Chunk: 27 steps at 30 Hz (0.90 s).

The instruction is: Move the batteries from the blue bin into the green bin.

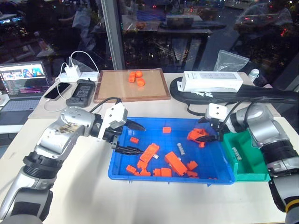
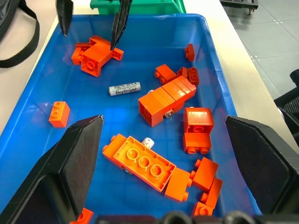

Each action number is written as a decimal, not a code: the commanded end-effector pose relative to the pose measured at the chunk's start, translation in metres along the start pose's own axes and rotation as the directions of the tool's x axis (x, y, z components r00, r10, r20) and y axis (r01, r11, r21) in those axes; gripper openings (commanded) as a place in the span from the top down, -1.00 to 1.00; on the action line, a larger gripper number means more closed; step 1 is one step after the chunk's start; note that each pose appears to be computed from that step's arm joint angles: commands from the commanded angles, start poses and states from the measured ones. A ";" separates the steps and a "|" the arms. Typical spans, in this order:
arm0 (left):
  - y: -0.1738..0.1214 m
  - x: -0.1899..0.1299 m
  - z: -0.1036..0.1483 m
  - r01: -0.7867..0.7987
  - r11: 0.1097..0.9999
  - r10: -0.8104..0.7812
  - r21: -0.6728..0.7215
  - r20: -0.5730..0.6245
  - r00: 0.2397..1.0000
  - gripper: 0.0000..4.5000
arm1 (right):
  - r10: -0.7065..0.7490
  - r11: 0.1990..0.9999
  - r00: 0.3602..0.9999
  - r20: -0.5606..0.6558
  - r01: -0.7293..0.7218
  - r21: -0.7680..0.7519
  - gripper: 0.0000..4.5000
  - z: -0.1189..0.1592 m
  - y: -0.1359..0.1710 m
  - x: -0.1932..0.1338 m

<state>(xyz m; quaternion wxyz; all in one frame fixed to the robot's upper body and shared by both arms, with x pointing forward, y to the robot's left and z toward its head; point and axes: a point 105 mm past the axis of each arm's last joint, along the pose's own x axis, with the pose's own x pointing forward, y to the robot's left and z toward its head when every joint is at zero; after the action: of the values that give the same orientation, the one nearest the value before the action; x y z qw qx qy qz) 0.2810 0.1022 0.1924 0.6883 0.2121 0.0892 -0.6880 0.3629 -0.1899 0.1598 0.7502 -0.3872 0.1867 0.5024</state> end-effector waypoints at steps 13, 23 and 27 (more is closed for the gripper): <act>-0.002 -0.009 0.008 -0.057 0.998 0.057 0.000 0.000 0.998 -1.00 | 0.265 0.950 0.963 -0.041 -0.268 -0.161 -0.95 0.017 0.054 0.054; -0.004 -0.011 0.008 -0.075 0.997 0.075 -0.006 -0.006 0.997 -1.00 | 0.294 0.948 0.955 -0.035 -0.296 -0.117 -0.17 0.007 0.050 0.063; -0.002 -0.011 0.008 -0.073 0.997 0.073 -0.008 -0.003 0.997 -1.00 | 0.272 0.958 0.962 0.017 -0.269 -0.102 -0.10 0.017 0.043 0.053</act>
<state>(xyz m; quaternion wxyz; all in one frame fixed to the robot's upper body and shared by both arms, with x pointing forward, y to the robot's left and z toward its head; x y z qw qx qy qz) 0.2782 0.1082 0.1939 0.7131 0.2020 0.1039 -0.6633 0.3427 -0.1362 0.0996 0.6430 -0.3936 0.2250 0.6172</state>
